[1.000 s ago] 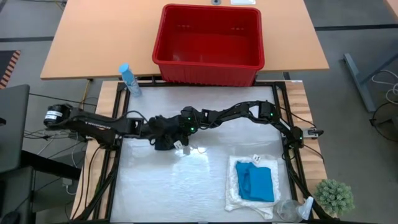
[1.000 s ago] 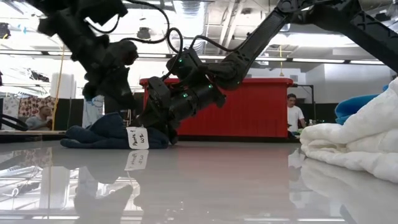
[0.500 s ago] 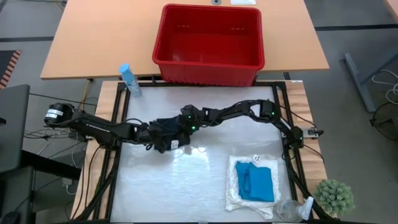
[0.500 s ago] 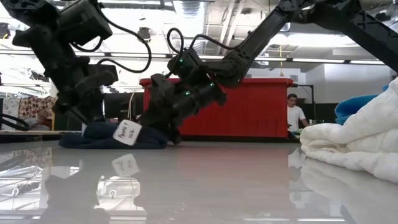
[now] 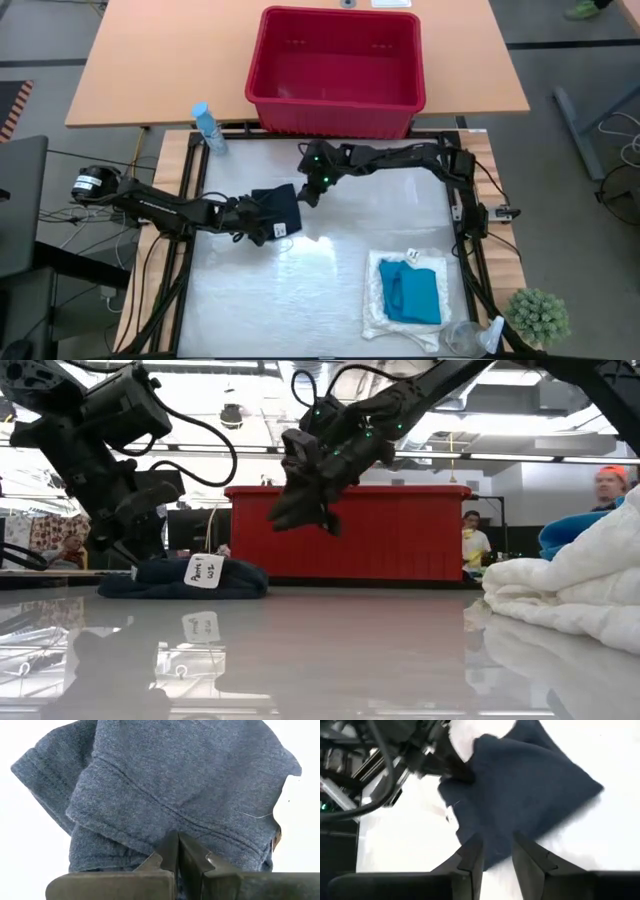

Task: Fold laundry
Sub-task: Stack the folded dark blue shorts on top of the folded blue shorts

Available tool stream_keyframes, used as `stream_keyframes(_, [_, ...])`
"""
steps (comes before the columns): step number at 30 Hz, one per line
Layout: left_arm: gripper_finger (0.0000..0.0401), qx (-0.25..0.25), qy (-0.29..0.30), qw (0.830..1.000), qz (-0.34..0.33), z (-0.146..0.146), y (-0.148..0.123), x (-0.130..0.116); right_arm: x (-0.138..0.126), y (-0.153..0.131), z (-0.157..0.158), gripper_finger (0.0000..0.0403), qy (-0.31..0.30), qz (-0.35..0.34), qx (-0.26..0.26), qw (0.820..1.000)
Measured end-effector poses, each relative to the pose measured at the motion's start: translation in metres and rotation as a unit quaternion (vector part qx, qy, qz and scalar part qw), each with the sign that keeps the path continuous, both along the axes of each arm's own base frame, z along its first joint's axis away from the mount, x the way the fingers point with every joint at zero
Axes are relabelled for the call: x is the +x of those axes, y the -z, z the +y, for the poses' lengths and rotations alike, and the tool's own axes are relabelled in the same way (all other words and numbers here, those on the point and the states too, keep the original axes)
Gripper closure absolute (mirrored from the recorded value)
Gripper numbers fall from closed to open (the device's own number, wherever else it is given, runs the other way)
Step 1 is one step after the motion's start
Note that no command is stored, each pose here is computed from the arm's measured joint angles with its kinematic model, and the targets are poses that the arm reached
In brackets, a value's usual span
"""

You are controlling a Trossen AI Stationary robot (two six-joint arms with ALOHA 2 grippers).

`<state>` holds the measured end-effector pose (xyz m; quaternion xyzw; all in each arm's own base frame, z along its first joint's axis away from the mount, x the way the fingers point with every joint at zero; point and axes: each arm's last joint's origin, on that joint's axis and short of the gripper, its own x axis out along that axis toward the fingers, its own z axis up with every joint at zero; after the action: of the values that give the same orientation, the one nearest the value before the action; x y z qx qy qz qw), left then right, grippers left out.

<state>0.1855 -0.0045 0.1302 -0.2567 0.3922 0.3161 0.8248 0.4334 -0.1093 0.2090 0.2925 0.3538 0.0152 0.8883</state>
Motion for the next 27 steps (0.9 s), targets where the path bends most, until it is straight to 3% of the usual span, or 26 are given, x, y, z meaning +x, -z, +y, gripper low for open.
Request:
stream_keyframes(6, [0.0401, -0.001, -0.002, 1.0, -0.002, 0.0, 0.004, -0.002, -0.002, 0.018, -0.003, 0.0201, 0.039, 0.059, 0.048, 0.996])
stream_keyframes(11, [0.0401, -0.001, -0.006, 1.0, -0.007, 0.0, 0.004, -0.002, 0.005, 0.031, -0.015, 0.0148, 0.14, 0.062, 0.055, 0.987])
stream_keyframes(16, [0.0401, -0.002, -0.008, 1.0, -0.018, 0.0, 0.003, 0.0, 0.011, 0.046, -0.013, 0.0143, 0.174, 0.067, 0.032, 0.982])
stream_keyframes(27, [0.0401, -0.002, -0.008, 1.0, -0.023, 0.0, 0.003, 0.0, 0.025, 0.06, 0.001, 0.0143, 0.178, 0.039, 0.026, 0.983])
